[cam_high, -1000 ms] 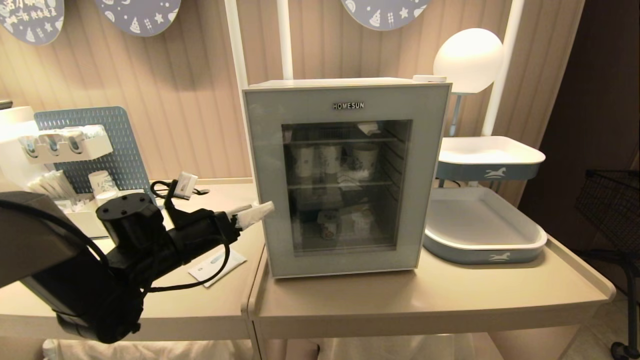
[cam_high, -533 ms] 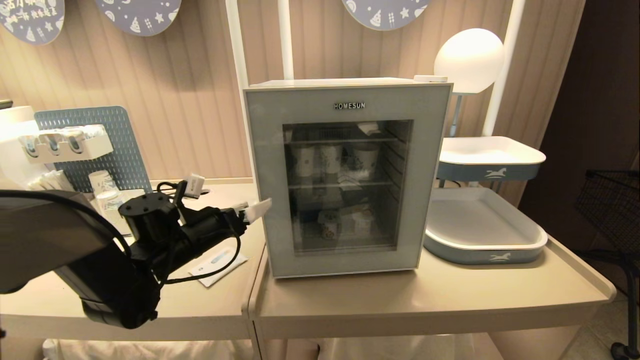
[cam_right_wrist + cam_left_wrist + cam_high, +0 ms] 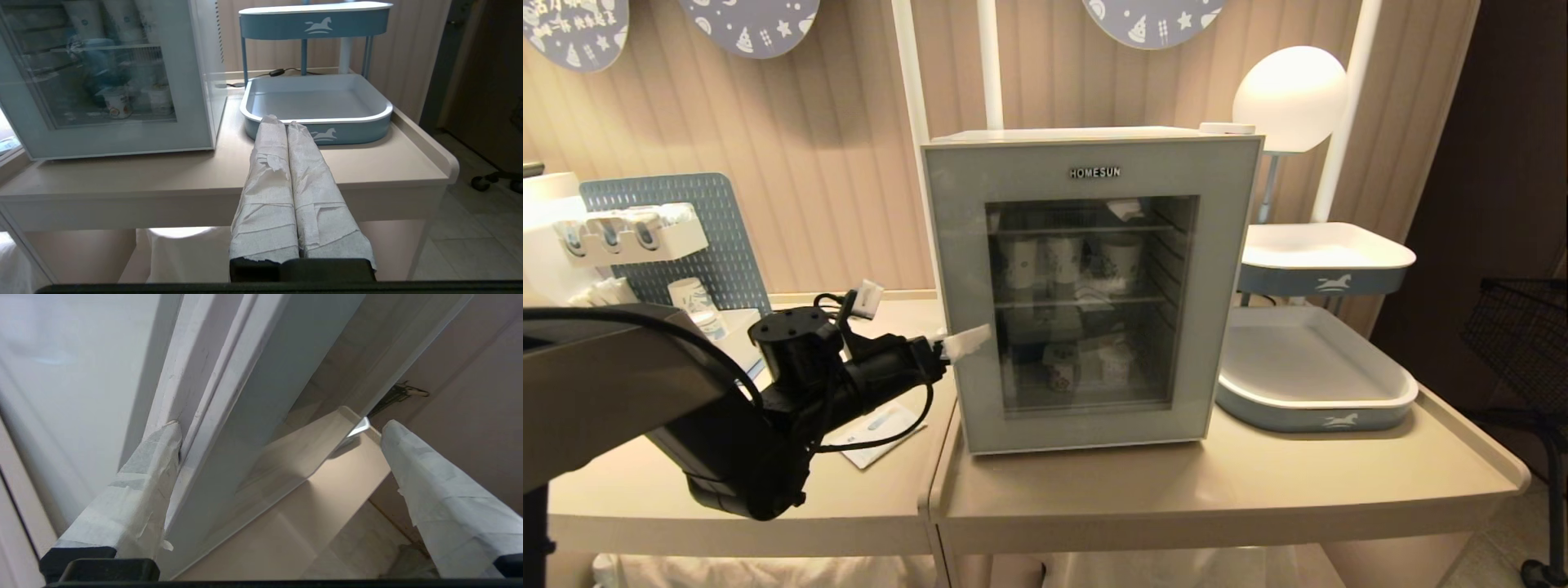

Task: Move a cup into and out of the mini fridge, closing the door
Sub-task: Open the freezer door

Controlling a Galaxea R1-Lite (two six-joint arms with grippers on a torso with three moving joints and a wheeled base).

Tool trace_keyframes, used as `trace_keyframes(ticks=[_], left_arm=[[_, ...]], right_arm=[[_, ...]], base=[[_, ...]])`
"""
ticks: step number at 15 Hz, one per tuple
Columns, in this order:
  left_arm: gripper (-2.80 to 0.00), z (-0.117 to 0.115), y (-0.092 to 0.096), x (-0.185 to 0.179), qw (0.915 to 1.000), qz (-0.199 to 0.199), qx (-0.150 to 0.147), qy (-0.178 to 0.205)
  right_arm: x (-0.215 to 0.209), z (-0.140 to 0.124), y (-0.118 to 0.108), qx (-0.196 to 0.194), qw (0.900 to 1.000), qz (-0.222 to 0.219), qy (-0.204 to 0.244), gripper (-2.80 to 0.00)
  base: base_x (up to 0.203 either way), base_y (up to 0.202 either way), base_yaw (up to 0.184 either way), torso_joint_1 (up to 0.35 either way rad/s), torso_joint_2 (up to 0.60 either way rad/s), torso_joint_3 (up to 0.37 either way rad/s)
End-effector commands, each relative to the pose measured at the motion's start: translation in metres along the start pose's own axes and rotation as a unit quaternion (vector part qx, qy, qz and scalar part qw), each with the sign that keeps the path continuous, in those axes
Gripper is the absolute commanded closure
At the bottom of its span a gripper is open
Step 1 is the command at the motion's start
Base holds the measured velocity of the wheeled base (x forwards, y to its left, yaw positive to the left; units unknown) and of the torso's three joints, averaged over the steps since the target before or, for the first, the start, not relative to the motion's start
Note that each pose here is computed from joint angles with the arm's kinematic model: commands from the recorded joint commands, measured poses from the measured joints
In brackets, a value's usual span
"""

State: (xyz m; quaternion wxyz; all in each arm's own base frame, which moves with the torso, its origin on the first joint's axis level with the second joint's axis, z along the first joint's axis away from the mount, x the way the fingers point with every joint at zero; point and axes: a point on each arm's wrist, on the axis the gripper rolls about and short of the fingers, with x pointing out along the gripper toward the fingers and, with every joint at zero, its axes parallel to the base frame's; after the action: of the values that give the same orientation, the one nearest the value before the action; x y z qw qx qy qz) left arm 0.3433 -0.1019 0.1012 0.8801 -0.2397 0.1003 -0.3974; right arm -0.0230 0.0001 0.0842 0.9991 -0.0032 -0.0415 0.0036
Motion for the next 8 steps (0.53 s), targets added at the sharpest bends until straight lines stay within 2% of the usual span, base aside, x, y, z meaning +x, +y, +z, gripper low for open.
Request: trace_keyframes(ticks=[1, 4, 8], left_arm=[[-2.8, 0.007, -0.009, -0.004, 0.9996, -0.026, -0.005, -0.001], [-2.8, 0.014, -0.021, -0.012, 0.9978, -0.061, -0.025, 0.009], [-2.8, 0.018, -0.038, -0.029, 0.9957, -0.086, -0.029, 0.02]], right_arm=[[0.002, -0.01, 0.0, -0.001, 1.0, 0.001, 0.018, 0.0], [0.002, -0.01, 0.0, -0.001, 1.0, 0.001, 0.018, 0.0], [0.002, -0.01, 0.0, -0.001, 1.0, 0.001, 0.018, 0.0]], base=[[0.0, 0.0, 0.0, 0.0, 0.0, 0.0], [0.0, 0.0, 0.0, 0.0, 0.0, 0.0], [0.0, 0.0, 0.0, 0.0, 0.0, 0.0]])
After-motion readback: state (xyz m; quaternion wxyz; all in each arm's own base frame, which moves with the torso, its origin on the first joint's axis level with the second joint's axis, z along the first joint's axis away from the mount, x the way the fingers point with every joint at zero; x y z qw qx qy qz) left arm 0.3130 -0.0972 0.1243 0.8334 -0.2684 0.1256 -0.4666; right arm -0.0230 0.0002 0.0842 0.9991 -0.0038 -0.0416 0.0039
